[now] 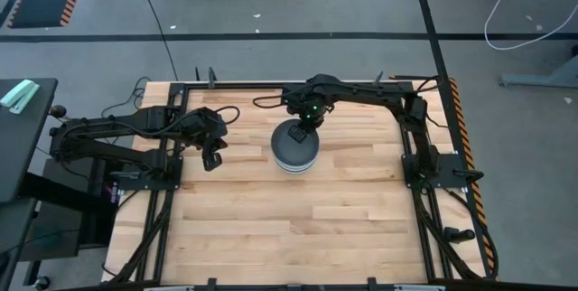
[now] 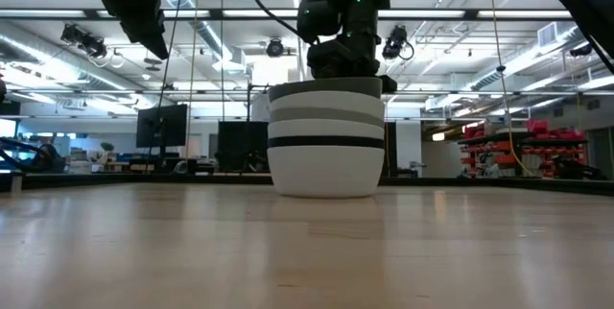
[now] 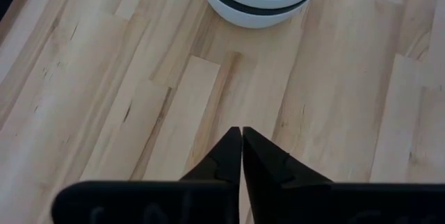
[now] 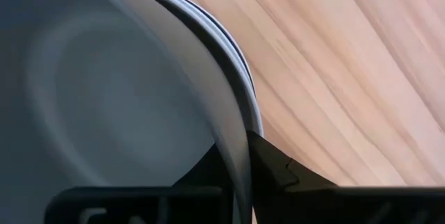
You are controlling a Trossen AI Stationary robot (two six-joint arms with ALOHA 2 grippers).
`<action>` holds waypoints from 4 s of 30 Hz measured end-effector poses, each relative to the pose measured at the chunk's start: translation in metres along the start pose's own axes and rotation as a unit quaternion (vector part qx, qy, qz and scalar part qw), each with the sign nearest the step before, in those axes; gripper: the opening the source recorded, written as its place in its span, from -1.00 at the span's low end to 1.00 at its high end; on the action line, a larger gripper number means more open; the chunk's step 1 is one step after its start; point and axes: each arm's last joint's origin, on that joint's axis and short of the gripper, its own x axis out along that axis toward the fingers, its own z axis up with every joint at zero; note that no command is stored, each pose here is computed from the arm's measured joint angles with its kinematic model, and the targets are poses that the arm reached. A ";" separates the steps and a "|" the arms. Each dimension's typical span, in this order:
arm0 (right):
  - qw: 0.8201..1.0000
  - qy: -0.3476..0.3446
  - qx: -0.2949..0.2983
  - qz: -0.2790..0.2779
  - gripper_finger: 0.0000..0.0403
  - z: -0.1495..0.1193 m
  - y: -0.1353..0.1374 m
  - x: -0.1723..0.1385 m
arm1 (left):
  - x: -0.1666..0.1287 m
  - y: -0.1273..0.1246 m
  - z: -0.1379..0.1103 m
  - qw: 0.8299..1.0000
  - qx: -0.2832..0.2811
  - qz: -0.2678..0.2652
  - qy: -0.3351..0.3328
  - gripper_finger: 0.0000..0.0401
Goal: Nest bowls inside each other
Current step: Stack the dark gray bowl on the gray bowl
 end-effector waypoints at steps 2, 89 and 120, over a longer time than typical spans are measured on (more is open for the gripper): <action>1.000 0.000 -0.001 0.000 -0.79 0.000 0.000 0.000 | 0.000 0.000 0.000 1.000 0.000 0.000 0.000 -0.92; 0.973 -0.179 -0.140 0.035 -0.99 -0.028 0.030 -0.028 | 0.022 0.003 -0.007 0.999 -0.001 0.041 -0.026 -0.91; 0.962 -0.187 -0.178 0.085 -0.99 -0.039 0.041 0.025 | 0.022 0.004 -0.002 0.996 -0.005 0.071 -0.053 -0.93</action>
